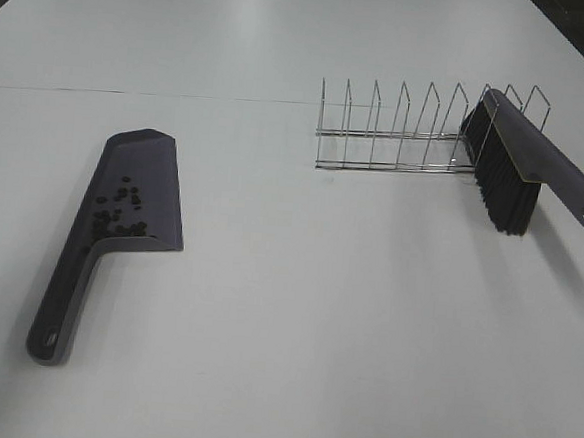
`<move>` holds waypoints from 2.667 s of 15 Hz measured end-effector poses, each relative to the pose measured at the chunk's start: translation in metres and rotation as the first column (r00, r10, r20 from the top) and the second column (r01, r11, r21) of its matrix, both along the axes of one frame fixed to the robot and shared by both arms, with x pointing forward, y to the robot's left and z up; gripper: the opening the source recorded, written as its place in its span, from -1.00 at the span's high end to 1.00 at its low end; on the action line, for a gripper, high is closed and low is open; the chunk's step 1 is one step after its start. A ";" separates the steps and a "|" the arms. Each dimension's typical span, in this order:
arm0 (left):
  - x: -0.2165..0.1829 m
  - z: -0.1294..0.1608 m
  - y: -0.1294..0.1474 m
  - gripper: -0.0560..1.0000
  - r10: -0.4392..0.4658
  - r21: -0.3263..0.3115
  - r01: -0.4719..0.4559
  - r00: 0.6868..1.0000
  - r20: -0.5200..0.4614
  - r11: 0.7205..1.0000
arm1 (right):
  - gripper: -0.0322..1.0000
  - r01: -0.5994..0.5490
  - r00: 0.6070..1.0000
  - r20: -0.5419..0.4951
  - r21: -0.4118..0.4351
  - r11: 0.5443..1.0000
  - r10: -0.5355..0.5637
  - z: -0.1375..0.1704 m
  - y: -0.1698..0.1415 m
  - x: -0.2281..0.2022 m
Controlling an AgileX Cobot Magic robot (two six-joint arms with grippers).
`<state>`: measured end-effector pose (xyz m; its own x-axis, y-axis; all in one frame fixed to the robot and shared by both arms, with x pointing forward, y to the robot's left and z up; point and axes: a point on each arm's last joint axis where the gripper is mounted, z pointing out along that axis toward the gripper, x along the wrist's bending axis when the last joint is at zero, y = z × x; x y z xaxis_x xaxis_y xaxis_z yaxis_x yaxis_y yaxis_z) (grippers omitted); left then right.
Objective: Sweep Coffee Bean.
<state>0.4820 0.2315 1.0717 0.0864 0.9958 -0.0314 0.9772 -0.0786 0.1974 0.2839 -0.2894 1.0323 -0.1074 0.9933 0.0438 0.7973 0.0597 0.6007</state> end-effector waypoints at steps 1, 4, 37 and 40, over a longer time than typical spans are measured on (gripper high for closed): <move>-0.018 0.000 0.005 -0.51 0.000 -0.005 0.000 1.000 0.017 1.000 | -0.45 -0.001 0.999 0.044 0.005 1.000 0.001 0.002 0.001 -0.006; -0.059 -0.006 0.017 -0.51 0.000 -0.023 0.001 0.997 0.078 1.000 | -0.45 -0.003 0.994 0.108 0.005 1.000 0.002 0.002 0.001 -0.013; -0.252 -0.015 0.073 -0.51 0.023 -0.152 0.149 0.636 0.771 0.977 | -0.45 -0.067 0.926 0.371 -0.014 0.998 0.068 0.006 0.005 -0.050; -0.252 -0.015 0.073 -0.51 0.024 -0.152 0.147 0.636 0.771 0.977 | -0.45 -0.067 0.926 0.371 -0.014 0.998 0.068 0.006 0.005 -0.050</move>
